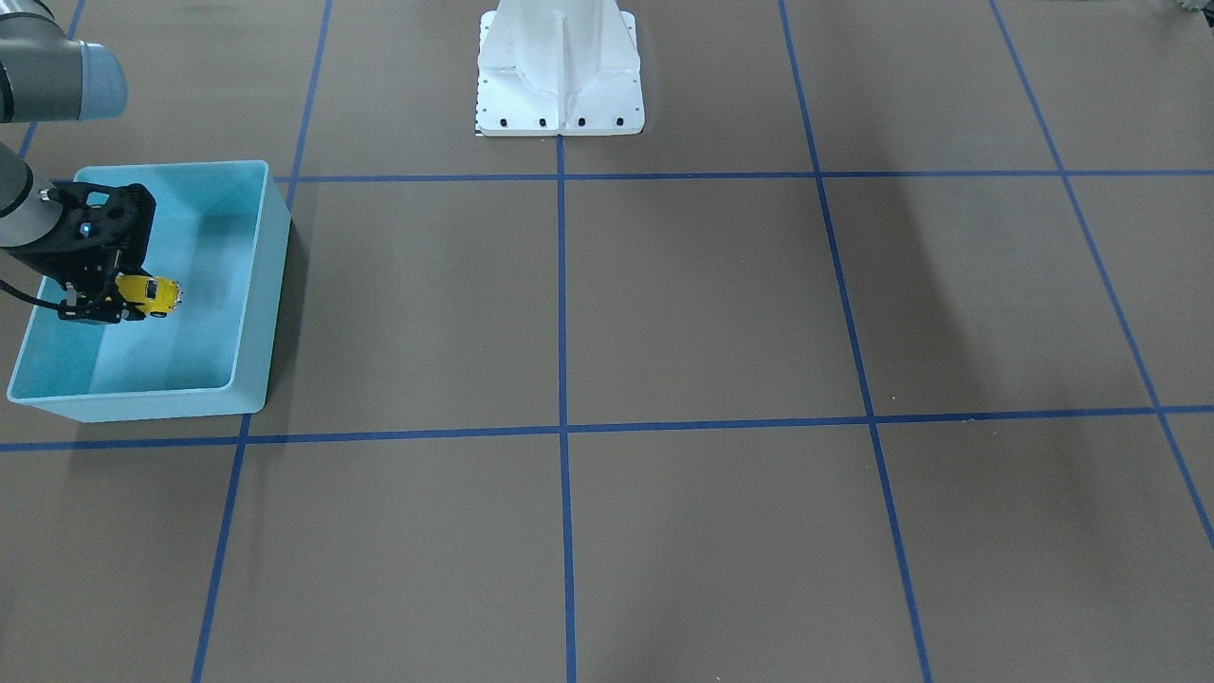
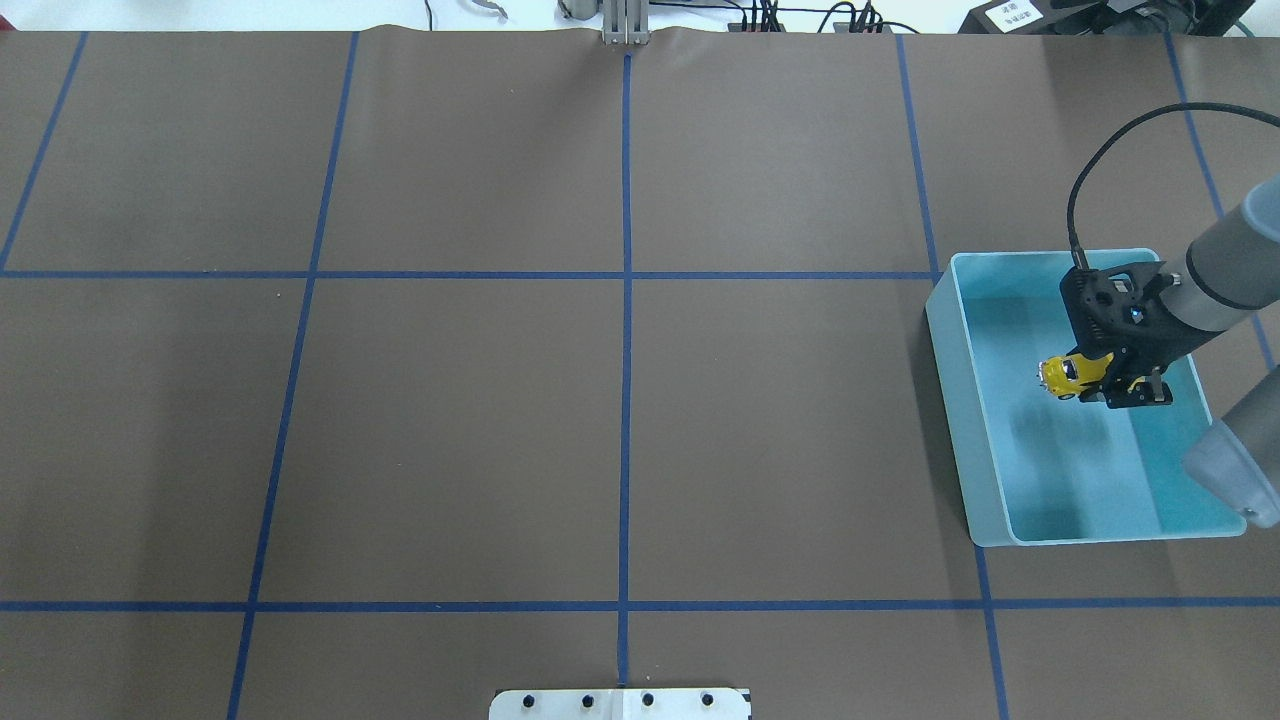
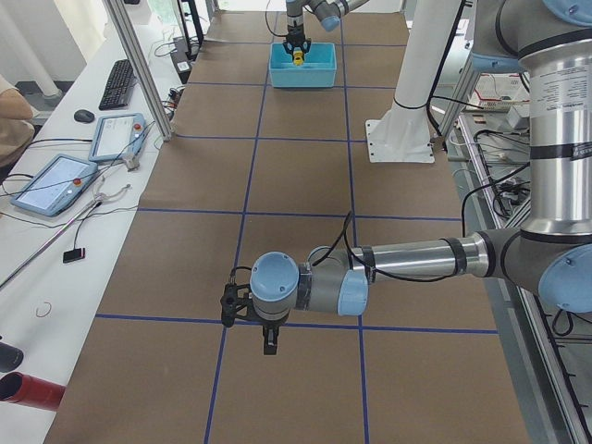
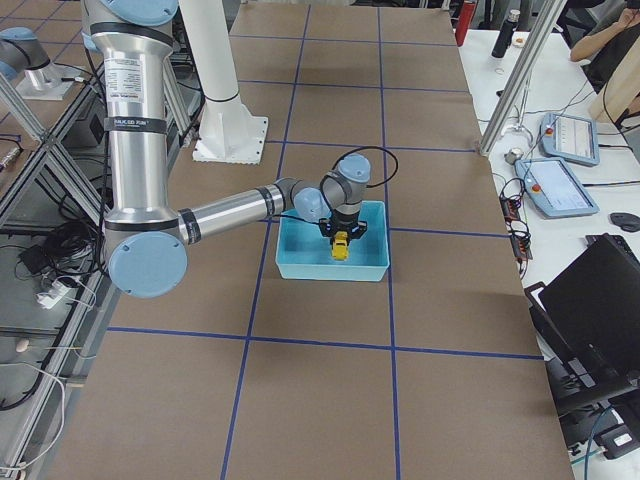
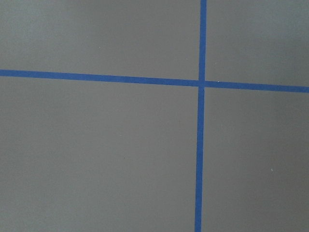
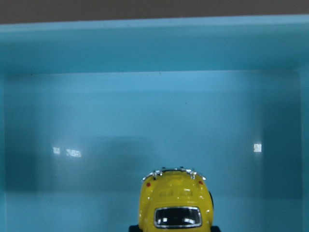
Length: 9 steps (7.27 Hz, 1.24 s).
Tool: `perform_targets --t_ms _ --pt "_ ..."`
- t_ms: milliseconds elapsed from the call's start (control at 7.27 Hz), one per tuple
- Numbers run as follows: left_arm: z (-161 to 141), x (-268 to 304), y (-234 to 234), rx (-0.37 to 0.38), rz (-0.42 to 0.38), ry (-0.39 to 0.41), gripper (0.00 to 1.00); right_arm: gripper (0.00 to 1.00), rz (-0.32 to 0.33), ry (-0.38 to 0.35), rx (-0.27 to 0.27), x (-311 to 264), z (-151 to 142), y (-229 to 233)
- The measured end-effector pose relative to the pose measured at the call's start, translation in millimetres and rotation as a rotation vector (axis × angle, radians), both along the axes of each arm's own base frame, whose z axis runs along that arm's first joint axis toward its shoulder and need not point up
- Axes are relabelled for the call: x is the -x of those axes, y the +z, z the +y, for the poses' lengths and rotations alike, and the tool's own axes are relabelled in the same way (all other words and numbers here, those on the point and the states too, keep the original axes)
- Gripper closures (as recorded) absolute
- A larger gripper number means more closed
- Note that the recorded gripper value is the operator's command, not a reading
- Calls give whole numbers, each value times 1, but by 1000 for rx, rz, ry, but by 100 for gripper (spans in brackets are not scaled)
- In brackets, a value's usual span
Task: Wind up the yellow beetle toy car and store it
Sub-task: 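Lower the car into the bin and open the right gripper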
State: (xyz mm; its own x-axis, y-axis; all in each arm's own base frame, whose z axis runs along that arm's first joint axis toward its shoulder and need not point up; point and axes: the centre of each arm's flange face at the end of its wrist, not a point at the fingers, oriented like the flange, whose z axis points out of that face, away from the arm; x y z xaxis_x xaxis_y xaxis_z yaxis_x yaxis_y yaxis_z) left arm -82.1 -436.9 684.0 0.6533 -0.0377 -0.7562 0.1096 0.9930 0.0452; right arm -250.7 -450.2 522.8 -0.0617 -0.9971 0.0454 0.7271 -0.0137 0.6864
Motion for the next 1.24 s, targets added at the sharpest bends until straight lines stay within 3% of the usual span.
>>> perform_targets --t_ms 138,275,550,963,1239 --pt "0 0 0 0 0 0 0 92 7 -4 21 8 3 6" --pt "0 0 0 0 0 0 0 1 10 1 44 15 6 8" --pt "0 0 0 0 0 -1 0 1 5 2 61 27 13 7" --pt "0 0 -1 -2 1 0 0 1 -49 -8 2 27 17 -12" --pt "0 0 -1 -1 1 -1 0 1 -114 42 -40 -12 14 -52"
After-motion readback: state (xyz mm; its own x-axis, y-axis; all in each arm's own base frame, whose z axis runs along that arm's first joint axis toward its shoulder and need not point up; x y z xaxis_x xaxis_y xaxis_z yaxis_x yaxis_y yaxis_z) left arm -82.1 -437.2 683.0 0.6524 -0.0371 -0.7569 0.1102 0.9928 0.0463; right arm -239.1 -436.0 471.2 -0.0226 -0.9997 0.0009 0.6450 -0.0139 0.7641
